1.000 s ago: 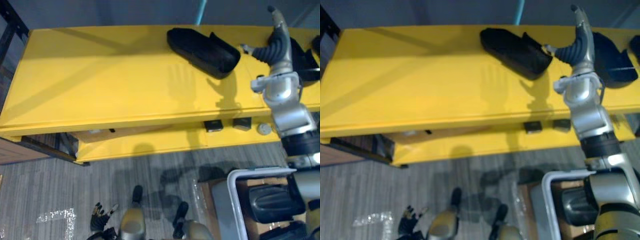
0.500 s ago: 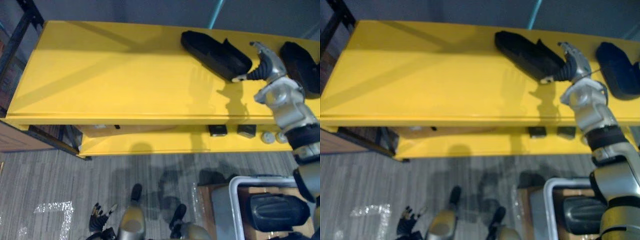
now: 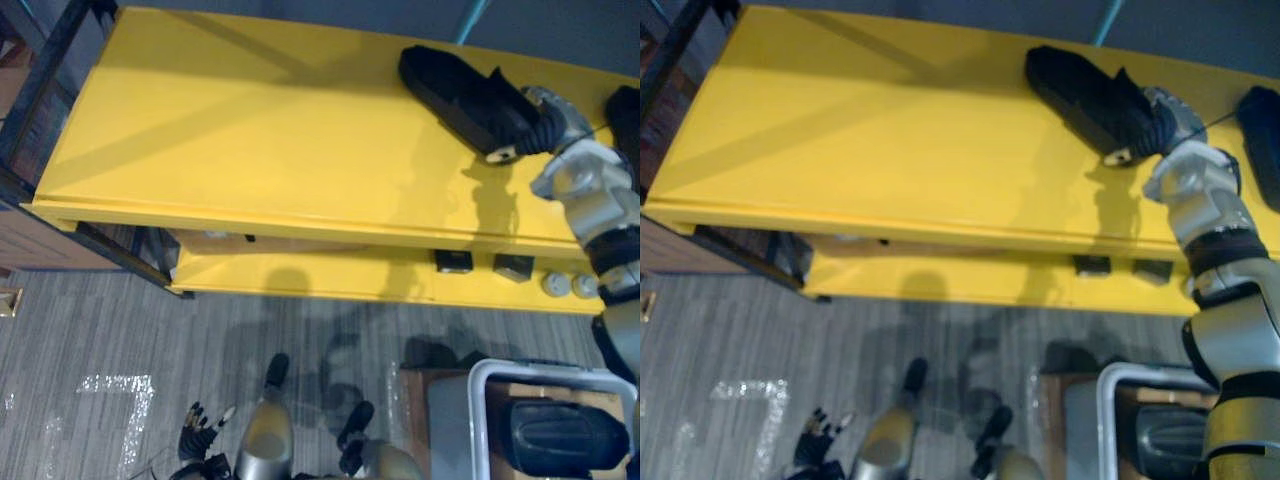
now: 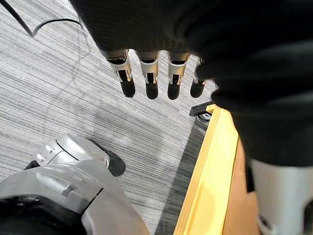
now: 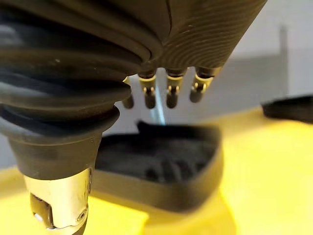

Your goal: Walk over and take plastic housings, then place them on the shelf

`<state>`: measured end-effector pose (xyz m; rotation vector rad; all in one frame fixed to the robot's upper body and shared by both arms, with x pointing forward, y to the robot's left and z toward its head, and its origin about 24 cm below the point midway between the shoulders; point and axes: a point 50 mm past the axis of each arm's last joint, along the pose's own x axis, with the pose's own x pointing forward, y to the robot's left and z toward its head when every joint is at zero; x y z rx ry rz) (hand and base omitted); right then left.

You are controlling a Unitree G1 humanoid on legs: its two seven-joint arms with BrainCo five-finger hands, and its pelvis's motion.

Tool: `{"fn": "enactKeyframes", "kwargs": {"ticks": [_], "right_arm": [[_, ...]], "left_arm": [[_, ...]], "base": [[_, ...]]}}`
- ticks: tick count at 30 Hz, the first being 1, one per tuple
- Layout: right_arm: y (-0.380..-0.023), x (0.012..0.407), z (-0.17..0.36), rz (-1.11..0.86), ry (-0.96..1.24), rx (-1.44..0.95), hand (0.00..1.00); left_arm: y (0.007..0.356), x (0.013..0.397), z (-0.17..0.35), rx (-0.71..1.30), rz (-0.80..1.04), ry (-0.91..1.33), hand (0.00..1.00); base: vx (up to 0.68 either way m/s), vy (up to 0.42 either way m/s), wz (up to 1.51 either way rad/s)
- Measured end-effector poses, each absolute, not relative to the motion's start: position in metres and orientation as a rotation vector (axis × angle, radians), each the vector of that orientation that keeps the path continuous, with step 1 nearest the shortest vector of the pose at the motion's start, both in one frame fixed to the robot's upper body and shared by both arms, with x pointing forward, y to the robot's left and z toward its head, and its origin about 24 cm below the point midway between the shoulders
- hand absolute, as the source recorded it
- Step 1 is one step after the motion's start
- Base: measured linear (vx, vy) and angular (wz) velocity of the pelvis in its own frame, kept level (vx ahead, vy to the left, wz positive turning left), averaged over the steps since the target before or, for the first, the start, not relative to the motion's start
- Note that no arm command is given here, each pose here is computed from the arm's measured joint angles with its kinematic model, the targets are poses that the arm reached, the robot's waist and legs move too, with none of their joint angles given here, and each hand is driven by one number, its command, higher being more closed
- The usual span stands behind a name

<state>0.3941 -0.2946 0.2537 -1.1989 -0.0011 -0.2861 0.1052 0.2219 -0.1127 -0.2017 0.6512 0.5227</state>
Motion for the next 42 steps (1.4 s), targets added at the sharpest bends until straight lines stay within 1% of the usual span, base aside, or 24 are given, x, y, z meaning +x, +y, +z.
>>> {"fn": "enactKeyframes", "kwargs": {"ticks": [4, 11, 12, 20, 32, 38, 42], "right_arm": [[-0.303, 0.393, 0.254, -0.294, 0.052, -1.173, 0.0], [-0.312, 0.39, 0.266, -0.325, 0.072, -1.163, 0.0], [-0.313, 0.39, 0.268, -0.328, 0.074, -1.161, 1.0], [-0.323, 0.384, 0.281, -0.33, 0.079, -1.215, 1.0], [-0.312, 0.384, 0.279, -0.277, -0.015, -1.255, 1.0], [-0.31, 0.385, 0.262, -0.266, 0.022, -1.21, 1.0], [-0.301, 0.39, 0.255, -0.279, 0.052, -1.113, 1.0]], "left_arm": [[0.218, 0.108, -0.111, -0.206, 0.498, 0.641, 0.0], [0.214, 0.11, -0.111, -0.215, 0.479, 0.638, 0.0], [0.213, 0.11, -0.111, -0.216, 0.477, 0.639, 0.0], [0.213, 0.113, -0.109, -0.249, 0.48, 0.624, 0.0], [0.212, 0.116, -0.106, -0.253, 0.469, 0.605, 0.0], [0.209, 0.117, -0.106, -0.25, 0.456, 0.61, 0.0], [0.204, 0.118, -0.107, -0.247, 0.436, 0.616, 0.0]], "base": [[0.01, -0.002, 0.01], [0.0, 0.0, 0.0], [0.0, 0.0, 0.0], [0.0, 0.0, 0.0], [0.0, 0.0, 0.0], [0.0, 0.0, -0.02], [-0.03, 0.005, -0.16]]}}
